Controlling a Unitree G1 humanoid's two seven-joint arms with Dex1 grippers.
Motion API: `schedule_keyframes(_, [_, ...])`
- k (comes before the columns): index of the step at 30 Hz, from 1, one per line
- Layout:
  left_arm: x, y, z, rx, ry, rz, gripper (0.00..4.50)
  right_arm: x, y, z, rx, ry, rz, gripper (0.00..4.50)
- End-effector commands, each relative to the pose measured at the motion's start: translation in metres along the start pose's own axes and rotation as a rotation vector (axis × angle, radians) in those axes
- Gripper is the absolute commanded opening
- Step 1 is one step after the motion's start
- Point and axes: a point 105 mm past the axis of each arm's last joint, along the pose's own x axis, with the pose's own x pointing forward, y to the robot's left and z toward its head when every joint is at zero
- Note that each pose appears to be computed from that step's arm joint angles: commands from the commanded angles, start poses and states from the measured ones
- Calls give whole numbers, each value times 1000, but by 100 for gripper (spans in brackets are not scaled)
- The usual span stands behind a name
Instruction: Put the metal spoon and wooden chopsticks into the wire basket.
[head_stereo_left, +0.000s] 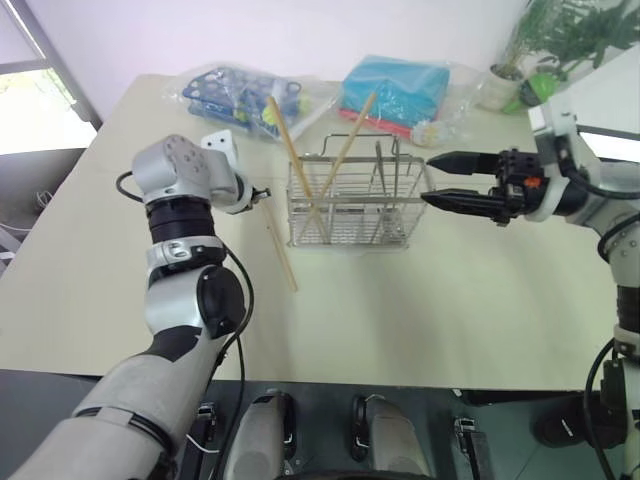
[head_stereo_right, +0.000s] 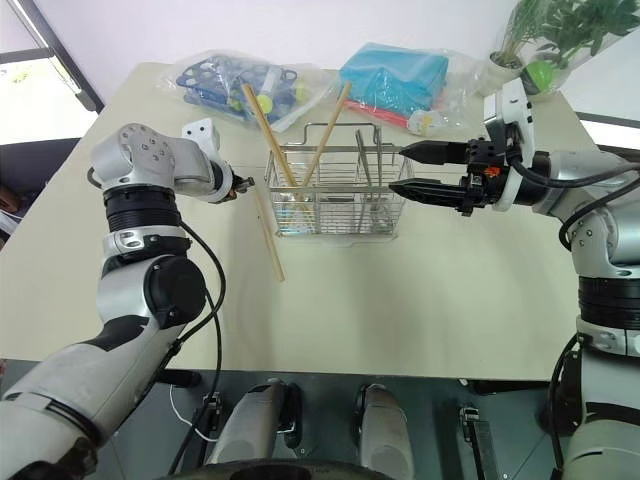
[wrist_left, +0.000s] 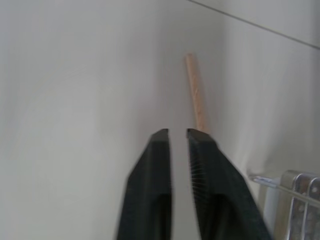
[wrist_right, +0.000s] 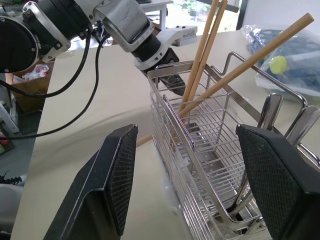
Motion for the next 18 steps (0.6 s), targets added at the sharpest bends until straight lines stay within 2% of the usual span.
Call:
schedule_keyframes(1, [-5, -15, 8, 7, -31, -15, 290, -3, 0, 11, -44, -17, -3, 323])
schedule_keyframes(2, [-4, -16, 6, 3, -24, -11, 336, -3, 1, 11, -43, -17, -3, 323])
schedule_keyframes(9, [16, -25, -8, -20, 14, -22, 336, -5, 4, 11, -37, -16, -4, 323])
schedule_keyframes(17, [37, -19, -24, -12, 64, 29, 336, -4, 7, 8, -29, -16, -13, 323])
schedule_keyframes(18, [37, -21, -23, -9, 63, 21, 315, -4, 8, 7, -28, -15, -13, 323])
